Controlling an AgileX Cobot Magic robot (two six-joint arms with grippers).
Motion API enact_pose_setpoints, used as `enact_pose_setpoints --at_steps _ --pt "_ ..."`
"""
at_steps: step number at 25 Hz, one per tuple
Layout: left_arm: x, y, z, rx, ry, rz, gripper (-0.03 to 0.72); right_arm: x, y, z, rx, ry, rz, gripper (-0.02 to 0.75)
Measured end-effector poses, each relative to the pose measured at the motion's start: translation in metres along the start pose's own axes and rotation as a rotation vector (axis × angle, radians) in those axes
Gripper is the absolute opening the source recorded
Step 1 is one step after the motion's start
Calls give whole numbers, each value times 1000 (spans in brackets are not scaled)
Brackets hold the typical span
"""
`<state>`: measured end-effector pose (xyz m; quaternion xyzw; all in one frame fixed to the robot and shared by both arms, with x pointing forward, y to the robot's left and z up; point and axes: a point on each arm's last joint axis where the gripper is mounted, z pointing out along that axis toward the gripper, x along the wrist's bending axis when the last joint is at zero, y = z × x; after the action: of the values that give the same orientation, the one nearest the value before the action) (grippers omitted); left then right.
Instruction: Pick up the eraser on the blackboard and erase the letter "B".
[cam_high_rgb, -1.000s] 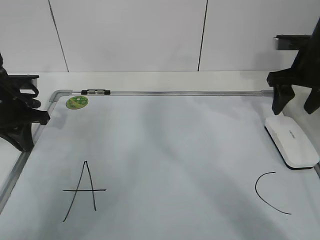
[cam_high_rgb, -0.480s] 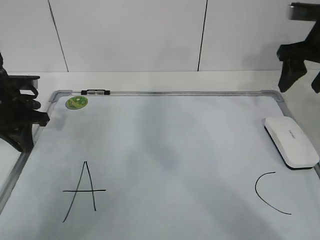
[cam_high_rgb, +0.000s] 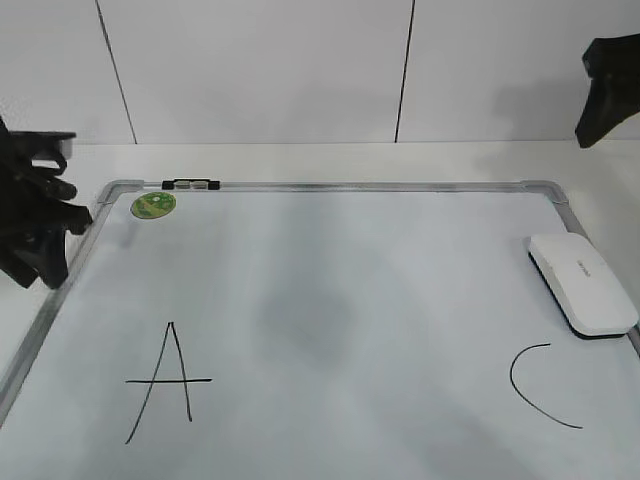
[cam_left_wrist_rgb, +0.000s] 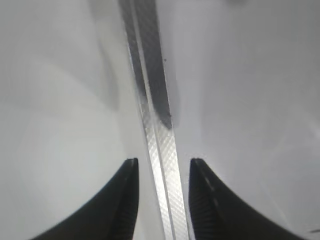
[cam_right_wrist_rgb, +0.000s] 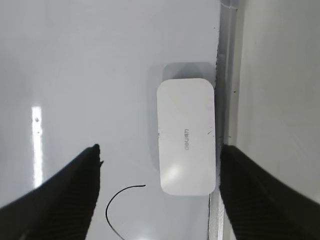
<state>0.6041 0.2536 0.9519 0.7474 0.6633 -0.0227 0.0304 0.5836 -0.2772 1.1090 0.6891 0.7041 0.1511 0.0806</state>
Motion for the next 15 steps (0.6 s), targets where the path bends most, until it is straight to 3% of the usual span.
enact_pose_setpoints --at_steps 7,15 --pt "-3 -20 -52 0 15 21 257 2 -51 -34 -23 3 -7 590" --pt "-10 -63 -121 -179 -6 29 256 3 -129 -77 -117 6 -17 589"
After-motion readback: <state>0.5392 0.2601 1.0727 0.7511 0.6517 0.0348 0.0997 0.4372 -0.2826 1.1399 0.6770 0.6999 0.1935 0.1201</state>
